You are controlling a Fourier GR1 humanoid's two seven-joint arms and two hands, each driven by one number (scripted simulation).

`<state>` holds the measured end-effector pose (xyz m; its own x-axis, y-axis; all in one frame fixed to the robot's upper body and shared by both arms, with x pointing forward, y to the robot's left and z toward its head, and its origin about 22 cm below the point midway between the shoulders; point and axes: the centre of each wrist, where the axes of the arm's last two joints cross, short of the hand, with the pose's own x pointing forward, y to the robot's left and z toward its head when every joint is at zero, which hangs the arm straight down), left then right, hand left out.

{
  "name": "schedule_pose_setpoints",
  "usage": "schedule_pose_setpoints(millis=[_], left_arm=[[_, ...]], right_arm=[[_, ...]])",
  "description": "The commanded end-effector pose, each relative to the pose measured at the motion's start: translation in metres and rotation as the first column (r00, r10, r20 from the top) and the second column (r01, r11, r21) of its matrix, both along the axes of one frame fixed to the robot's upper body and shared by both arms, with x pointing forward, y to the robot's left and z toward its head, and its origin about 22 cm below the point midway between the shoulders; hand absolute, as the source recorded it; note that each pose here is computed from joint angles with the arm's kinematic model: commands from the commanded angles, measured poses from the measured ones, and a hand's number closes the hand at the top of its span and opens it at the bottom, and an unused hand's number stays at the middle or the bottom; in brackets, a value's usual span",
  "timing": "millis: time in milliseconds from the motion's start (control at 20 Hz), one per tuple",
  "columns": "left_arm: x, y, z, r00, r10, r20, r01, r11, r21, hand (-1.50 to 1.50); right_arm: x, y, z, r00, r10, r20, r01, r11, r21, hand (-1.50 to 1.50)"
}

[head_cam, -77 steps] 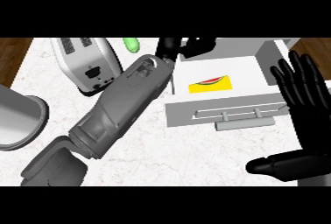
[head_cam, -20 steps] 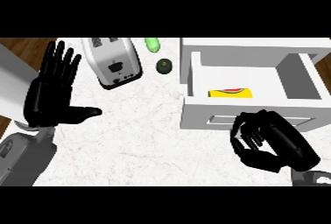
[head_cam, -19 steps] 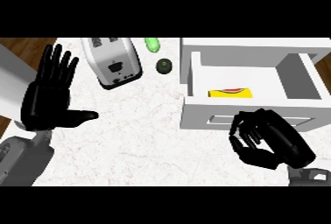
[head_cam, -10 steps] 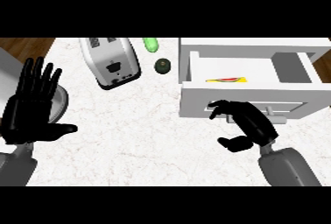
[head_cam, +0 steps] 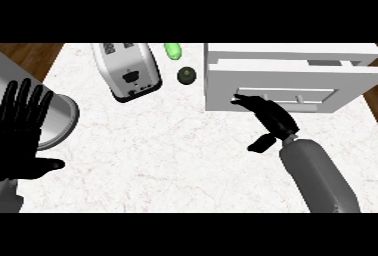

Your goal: Pick up the cup, place it into the drawer and close the drawer

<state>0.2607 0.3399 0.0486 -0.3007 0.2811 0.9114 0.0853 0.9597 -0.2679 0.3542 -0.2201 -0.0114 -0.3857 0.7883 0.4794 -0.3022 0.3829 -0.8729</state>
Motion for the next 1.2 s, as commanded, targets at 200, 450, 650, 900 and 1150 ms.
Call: schedule_pose_setpoints(millis=[200,450,650,900,1150], left_arm=[[-0.009,0.014,-0.012,1.000,-0.015,0.005,0.015,1.000,0.008,-1.50],[0.005,0.011,-0.015,0.999,-0.024,0.027,0.025,1.000,-0.015,-1.50],[0.005,0.006,-0.008,0.999,-0.042,0.012,0.042,0.999,-0.011,-1.50],[0.014,-0.002,-0.013,0.998,-0.062,0.017,0.062,0.998,0.004,-1.50],[0.023,-0.016,-0.005,0.998,-0.052,0.035,0.051,0.999,0.016,-1.50]], right_arm=[[0.047,-0.012,0.011,0.997,0.001,-0.073,0.004,0.998,0.058,-1.50],[0.060,-0.031,0.016,0.998,-0.012,-0.069,0.016,0.998,0.059,-1.50],[0.069,-0.051,0.034,0.996,-0.049,-0.078,0.053,0.998,0.045,-1.50],[0.080,-0.062,0.058,0.995,-0.053,-0.083,0.057,0.997,0.049,-1.50],[0.080,-0.071,0.060,0.996,-0.056,-0.076,0.059,0.997,0.051,-1.50]])
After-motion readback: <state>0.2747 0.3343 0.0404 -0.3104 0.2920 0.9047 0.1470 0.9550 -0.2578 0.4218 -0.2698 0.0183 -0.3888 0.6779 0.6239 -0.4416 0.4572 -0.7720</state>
